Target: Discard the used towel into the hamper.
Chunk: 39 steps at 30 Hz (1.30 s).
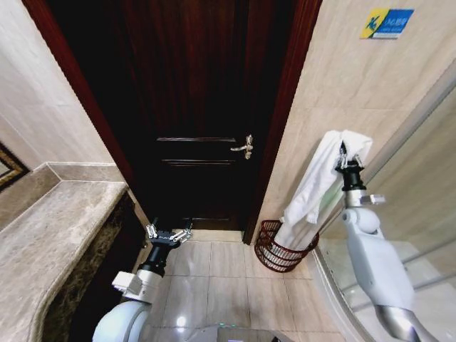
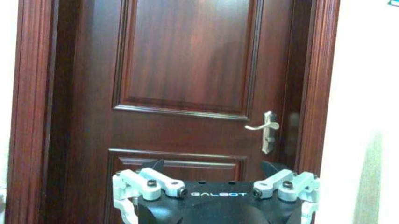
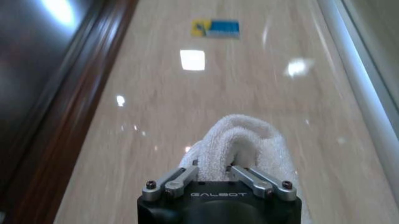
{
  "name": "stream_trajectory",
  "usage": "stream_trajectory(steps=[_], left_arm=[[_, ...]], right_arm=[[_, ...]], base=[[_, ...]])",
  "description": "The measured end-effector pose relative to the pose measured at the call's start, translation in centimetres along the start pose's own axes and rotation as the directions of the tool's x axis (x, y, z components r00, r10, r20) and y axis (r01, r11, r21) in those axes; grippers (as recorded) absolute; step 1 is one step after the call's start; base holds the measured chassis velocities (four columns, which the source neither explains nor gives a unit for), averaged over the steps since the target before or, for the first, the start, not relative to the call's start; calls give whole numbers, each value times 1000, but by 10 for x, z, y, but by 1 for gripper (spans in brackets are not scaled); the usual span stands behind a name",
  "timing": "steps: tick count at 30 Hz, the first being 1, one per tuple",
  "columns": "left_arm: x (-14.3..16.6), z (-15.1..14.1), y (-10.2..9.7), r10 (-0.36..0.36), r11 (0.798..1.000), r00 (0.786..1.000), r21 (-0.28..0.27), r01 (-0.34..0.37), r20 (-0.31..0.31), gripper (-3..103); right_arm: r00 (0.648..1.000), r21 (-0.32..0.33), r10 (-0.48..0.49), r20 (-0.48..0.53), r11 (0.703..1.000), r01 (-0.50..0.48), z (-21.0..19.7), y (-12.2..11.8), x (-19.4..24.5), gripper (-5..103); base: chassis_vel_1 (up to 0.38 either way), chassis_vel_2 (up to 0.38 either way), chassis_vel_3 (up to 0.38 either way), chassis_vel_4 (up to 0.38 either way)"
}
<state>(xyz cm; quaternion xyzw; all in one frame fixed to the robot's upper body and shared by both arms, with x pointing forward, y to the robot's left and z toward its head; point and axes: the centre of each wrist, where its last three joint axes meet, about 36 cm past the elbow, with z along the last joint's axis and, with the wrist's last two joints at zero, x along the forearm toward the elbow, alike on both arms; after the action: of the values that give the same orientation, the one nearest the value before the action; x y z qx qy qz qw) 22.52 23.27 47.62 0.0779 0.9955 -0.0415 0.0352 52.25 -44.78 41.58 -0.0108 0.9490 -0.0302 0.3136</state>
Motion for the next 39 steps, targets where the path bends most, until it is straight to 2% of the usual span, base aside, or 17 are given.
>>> stream_trajectory(steps=[7, 9, 16, 23, 28, 30, 36, 39], left_arm=[[0, 0, 0, 0, 1000, 1000, 0, 0, 0, 100], [0, 0, 0, 0, 1000, 1000, 0, 0, 0, 100], [0, 0, 0, 0, 1000, 1000, 0, 0, 0, 100], [0, 0, 0, 0, 1000, 1000, 0, 0, 0, 100], [0, 0, 0, 0, 1000, 1000, 0, 0, 0, 100], [0, 0, 0, 0, 1000, 1000, 0, 0, 0, 100], [0, 0, 0, 0, 1000, 1000, 0, 0, 0, 100], [0, 0, 0, 0, 1000, 1000, 0, 0, 0, 100]], right_arm=[[995, -3, 13, -104, 1000, -13, 40, -1, 48, 10], [990, -22, 22, -142, 999, -26, 53, 3, 62, 10], [976, -41, 34, -213, 998, -44, 84, 14, 80, 10], [952, -55, 85, -294, 993, -106, 118, 21, 88, 10], [945, -35, 141, -294, 987, -158, 111, 3, 91, 10], [949, -34, 147, -279, 986, -163, 109, 0, 76, 10], [954, -40, 146, -263, 986, -162, 106, 0, 62, 10], [942, -49, 145, -302, 985, -167, 114, 9, 82, 10]], base=[[0, 0, 0, 0], [0, 0, 0, 0], [0, 0, 0, 0], [0, 0, 0, 0], [0, 0, 0, 0], [0, 0, 0, 0], [0, 0, 0, 0], [0, 0, 0, 0]])
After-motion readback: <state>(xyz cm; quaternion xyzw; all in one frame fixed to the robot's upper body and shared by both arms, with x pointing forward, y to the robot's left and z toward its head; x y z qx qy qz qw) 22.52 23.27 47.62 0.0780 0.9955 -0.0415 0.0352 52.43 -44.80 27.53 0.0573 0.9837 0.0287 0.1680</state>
